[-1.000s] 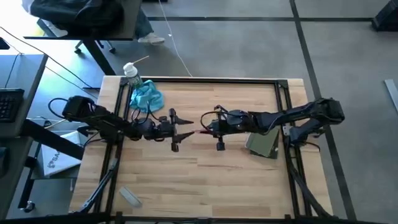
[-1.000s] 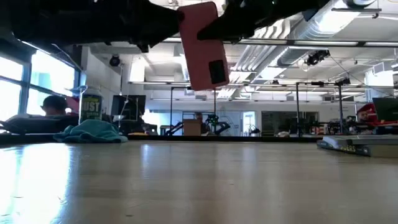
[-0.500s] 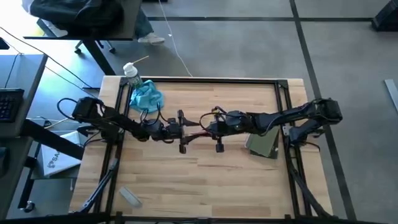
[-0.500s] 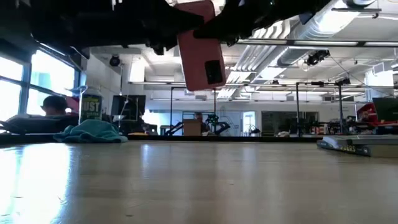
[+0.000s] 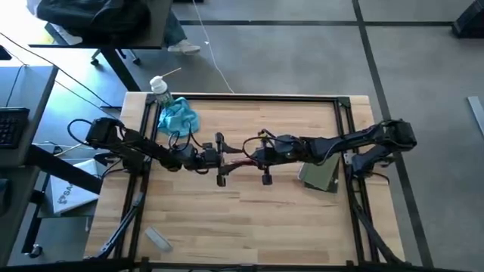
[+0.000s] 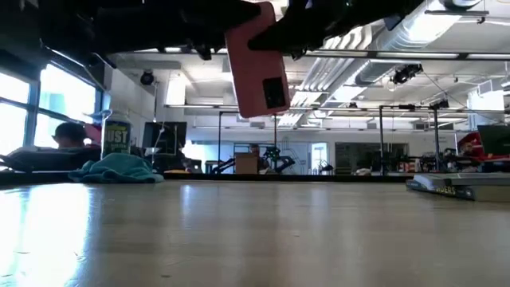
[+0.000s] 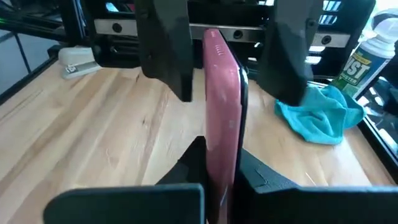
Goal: Apply microfiber cloth
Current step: Spray the back and front of the pink cellphone using the blue spray bottle
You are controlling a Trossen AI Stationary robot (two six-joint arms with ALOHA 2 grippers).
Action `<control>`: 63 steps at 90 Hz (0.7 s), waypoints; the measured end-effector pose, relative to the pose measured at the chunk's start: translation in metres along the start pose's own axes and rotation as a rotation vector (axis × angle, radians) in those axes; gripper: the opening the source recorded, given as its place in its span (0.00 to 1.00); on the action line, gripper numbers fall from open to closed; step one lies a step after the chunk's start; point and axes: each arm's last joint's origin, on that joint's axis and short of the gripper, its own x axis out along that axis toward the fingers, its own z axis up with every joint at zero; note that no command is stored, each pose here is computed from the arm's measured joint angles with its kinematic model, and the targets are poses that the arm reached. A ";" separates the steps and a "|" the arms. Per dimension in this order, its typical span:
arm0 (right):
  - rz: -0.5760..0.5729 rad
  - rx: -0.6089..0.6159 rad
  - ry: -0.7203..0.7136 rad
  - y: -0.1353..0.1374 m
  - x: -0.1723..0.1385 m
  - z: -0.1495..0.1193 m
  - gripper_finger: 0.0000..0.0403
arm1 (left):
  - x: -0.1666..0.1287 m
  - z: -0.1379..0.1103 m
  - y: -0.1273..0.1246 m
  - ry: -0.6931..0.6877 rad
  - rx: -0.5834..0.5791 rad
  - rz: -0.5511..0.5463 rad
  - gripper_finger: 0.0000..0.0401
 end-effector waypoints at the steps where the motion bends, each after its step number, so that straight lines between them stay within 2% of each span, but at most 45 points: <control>1: 0.000 0.000 0.000 0.000 0.000 0.000 0.01 | 0.000 0.000 0.000 0.000 0.000 0.000 0.35; 26: -0.005 0.007 0.001 0.000 0.000 0.000 0.01 | 0.000 0.000 0.000 0.000 0.001 0.003 0.04; 46: -0.003 0.041 0.002 0.000 0.000 0.000 0.02 | 0.000 0.000 0.000 0.000 -0.019 0.002 0.05; 63: 0.001 0.050 0.005 0.000 0.000 0.000 0.11 | -0.002 0.010 0.001 -0.029 -0.027 0.003 0.03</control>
